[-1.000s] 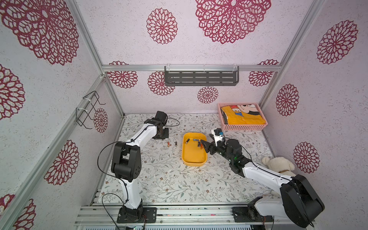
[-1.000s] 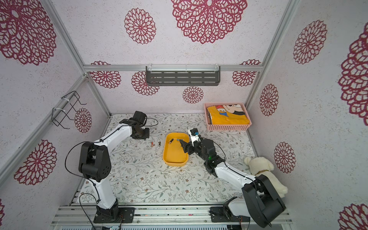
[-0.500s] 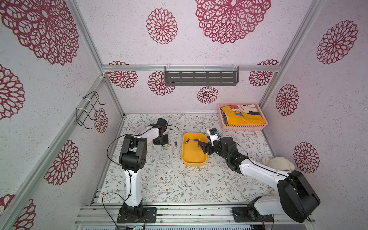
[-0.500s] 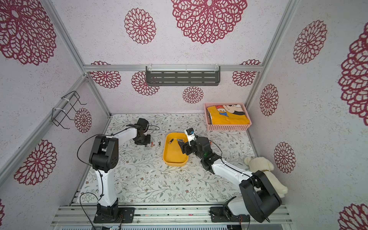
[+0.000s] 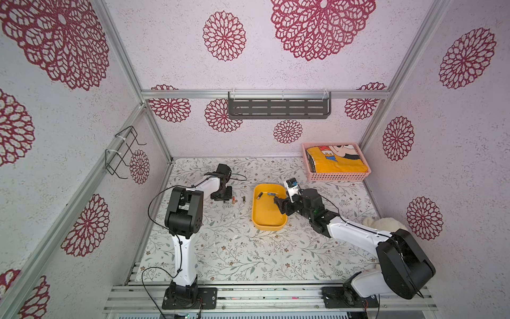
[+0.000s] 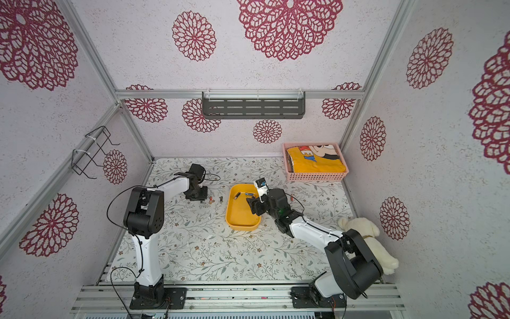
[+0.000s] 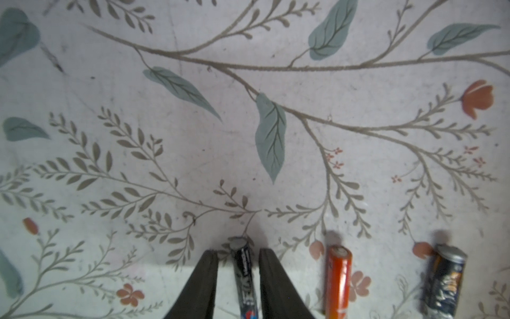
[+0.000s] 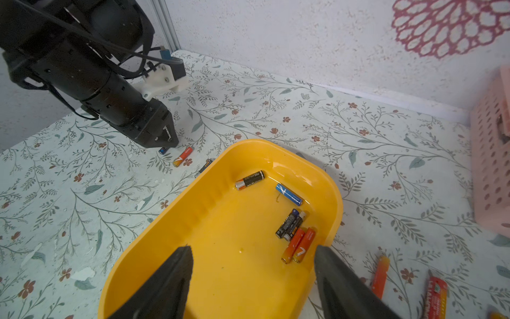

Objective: Take the batteries out of the storage box
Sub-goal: Place the battery at the center of the board, then adjust the battery in the storage box.

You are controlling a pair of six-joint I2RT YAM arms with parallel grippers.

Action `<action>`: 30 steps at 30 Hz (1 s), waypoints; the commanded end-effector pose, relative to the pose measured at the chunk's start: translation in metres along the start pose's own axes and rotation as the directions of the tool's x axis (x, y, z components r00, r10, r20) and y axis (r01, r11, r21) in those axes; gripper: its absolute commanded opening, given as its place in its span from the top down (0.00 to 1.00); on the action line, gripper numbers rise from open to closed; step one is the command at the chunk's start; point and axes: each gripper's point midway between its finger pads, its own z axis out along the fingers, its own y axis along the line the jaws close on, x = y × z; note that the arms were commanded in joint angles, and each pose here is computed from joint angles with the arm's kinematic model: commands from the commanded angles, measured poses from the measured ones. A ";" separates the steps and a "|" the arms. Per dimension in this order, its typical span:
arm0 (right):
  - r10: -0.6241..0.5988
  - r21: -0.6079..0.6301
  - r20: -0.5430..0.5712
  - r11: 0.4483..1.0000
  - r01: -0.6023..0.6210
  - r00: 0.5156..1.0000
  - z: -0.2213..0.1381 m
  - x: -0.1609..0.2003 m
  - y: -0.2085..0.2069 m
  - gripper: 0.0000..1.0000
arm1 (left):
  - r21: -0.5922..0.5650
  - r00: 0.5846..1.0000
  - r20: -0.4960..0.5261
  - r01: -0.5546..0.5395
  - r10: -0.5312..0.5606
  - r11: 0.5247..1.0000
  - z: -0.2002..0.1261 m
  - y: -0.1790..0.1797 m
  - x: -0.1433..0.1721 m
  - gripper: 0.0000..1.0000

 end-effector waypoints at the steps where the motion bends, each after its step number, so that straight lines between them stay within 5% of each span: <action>1: 0.073 0.061 -0.033 0.996 -0.071 0.997 0.008 -0.020 -0.004 0.28 | 0.011 1.000 0.007 0.020 -0.020 1.000 -0.014 0.003 0.000 0.71; 5: 0.150 0.256 -0.183 0.961 -0.100 0.972 0.027 -0.016 -0.020 0.40 | 0.045 0.997 0.066 0.041 -0.044 0.998 -0.048 -0.001 -0.011 0.69; 9: 0.120 0.372 -0.324 0.928 0.009 0.939 0.045 -0.008 -0.018 0.45 | 0.070 0.983 0.165 0.065 -0.076 0.995 -0.099 0.001 -0.023 0.66; 18: 0.186 0.410 -0.459 0.912 0.021 0.869 0.091 0.013 -0.009 0.47 | 0.137 0.893 0.425 0.101 -0.150 0.985 -0.193 0.005 -0.024 0.59; 24: 0.214 0.424 -0.516 0.905 0.030 0.830 0.107 0.031 -0.023 0.49 | 0.152 0.867 0.479 0.073 -0.138 0.986 -0.210 -0.007 -0.006 0.57; 30: 0.239 0.464 -0.548 0.884 0.054 0.802 0.111 0.049 -0.039 0.50 | 0.133 0.890 0.443 0.053 -0.107 0.990 -0.191 -0.018 0.002 0.55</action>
